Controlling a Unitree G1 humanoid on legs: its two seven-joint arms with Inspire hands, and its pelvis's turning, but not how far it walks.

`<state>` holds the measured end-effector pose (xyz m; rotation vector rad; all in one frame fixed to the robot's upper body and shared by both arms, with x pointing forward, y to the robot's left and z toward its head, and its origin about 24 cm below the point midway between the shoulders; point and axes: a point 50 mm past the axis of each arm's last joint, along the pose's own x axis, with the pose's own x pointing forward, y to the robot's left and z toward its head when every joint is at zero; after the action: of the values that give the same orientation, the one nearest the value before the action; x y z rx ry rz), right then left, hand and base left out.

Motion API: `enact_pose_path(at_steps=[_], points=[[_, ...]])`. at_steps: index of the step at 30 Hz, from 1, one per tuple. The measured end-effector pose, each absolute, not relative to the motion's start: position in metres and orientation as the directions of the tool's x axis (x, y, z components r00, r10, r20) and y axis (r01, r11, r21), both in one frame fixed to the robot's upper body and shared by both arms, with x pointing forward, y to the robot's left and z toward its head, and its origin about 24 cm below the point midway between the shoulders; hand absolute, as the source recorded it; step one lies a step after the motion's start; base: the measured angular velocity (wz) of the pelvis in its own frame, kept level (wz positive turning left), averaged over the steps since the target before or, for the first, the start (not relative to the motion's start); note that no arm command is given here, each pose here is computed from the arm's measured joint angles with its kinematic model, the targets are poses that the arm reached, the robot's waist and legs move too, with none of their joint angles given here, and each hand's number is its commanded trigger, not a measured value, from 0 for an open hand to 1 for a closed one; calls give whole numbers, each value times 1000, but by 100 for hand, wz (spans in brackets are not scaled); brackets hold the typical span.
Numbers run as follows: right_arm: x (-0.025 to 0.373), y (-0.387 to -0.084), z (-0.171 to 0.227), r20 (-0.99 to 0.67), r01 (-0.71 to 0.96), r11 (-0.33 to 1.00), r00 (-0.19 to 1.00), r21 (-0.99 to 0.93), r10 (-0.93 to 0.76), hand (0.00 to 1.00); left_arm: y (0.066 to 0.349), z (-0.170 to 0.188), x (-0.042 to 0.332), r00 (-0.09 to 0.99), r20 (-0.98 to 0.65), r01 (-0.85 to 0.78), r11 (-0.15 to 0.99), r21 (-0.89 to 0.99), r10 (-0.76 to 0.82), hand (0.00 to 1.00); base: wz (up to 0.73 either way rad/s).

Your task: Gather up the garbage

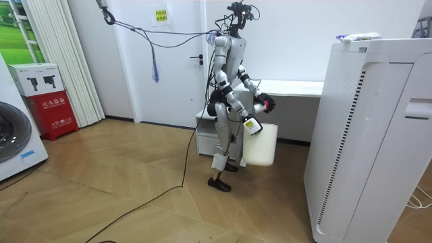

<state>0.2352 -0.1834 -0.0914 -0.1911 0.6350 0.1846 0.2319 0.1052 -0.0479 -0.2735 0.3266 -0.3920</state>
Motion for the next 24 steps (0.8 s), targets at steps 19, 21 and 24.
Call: enact_pose_path(at_steps=[19, 21, 24], points=[[238, -184, -90, -611, -234, 966, 782, -112, 119, 100, 102, -52, 224, 804, -266, 447, 835, -321, -532, 0, 0], [238, -183, -90, -612, -237, 965, 781, -110, 122, 100, 102, -52, 224, 803, -267, 447, 835, -321, -532, 0, 0], [238, -183, -90, -611, -230, 968, 782, -99, 123, 100, 104, -52, 224, 804, -269, 446, 837, -318, -531, 0, 0]])
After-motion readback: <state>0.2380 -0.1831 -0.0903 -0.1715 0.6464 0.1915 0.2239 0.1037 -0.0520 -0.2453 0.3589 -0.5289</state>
